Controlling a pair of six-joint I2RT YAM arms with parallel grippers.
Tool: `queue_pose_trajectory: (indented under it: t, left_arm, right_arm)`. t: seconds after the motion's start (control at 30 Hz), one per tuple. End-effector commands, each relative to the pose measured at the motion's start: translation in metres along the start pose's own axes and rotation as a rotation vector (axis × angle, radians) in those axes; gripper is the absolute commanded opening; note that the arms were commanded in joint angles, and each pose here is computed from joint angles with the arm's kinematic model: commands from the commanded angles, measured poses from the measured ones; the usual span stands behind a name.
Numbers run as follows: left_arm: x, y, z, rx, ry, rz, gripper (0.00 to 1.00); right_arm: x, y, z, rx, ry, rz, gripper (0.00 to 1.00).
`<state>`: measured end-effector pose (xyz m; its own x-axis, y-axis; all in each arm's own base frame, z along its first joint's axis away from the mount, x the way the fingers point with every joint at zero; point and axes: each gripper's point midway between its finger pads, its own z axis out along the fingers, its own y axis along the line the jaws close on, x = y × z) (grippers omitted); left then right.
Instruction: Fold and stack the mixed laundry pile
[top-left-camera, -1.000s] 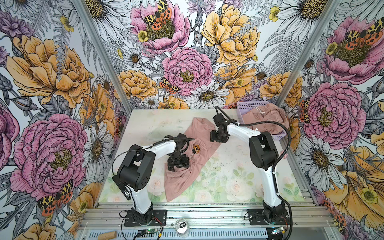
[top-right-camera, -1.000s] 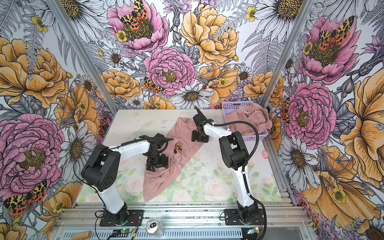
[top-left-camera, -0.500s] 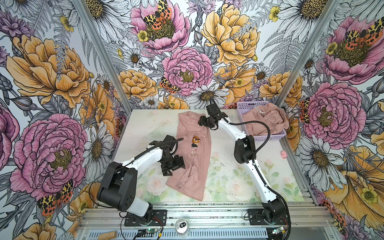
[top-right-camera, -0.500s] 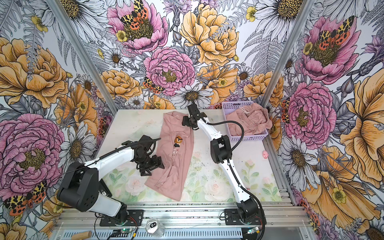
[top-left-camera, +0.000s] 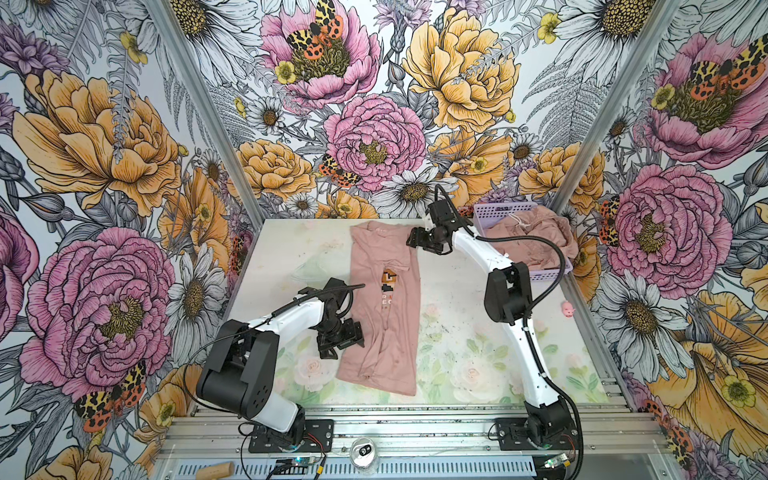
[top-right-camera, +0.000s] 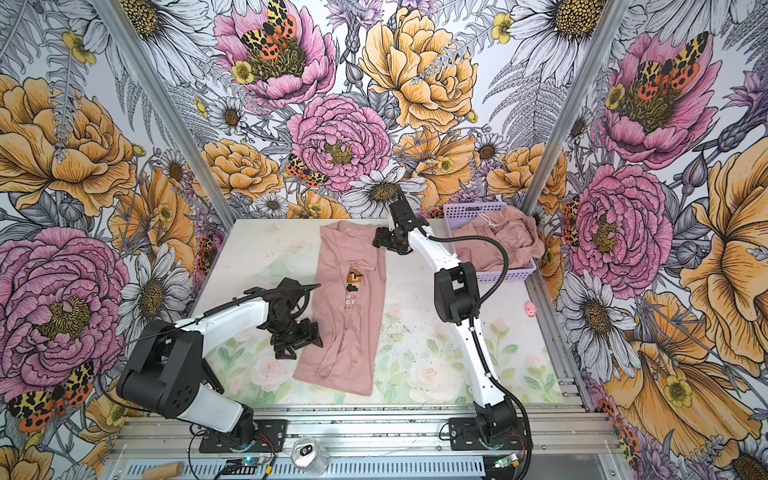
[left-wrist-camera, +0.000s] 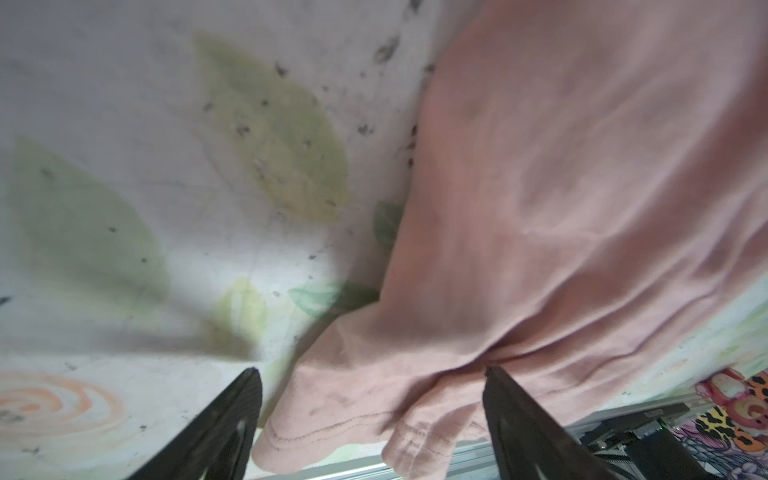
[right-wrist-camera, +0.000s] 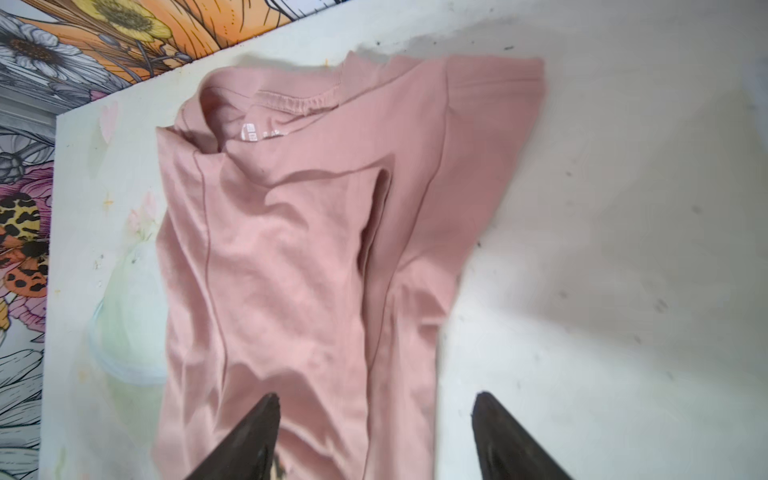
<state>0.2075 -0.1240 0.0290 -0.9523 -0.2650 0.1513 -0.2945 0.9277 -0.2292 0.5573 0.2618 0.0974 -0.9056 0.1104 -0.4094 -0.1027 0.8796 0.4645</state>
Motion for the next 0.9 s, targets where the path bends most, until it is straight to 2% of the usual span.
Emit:
queue_pose_trajectory:
  t: [0.0, 0.17, 0.37, 0.53, 0.67, 0.87]
  left_arm:
    - [-0.005, 0.009, -0.003, -0.025, -0.06, 0.013, 0.82]
    - [0.004, 0.014, -0.001, -0.047, -0.078, -0.036, 0.77]
    - [0.027, 0.016, 0.007, -0.03, -0.096, -0.043, 0.73]
    - [0.049, 0.017, 0.023, -0.013, -0.073, -0.036, 0.71]
    - [0.061, 0.018, 0.032, -0.016, -0.057, -0.026, 0.66]
    - [0.075, 0.018, 0.034, -0.015, -0.067, -0.006, 0.56]
  right_arm:
    - [0.027, 0.02, -0.053, 0.01, 0.014, -0.008, 0.74]
    - [0.133, 0.026, -0.08, 0.055, 0.171, 0.027, 0.68]
    - [0.263, 0.032, -0.106, 0.092, 0.346, 0.069, 0.59]
    - [0.351, 0.041, -0.114, 0.089, 0.475, 0.08, 0.58]
    - [0.385, 0.053, -0.109, 0.095, 0.508, 0.044, 0.58]
    - [0.401, 0.064, -0.102, 0.1, 0.512, 0.019, 0.59]
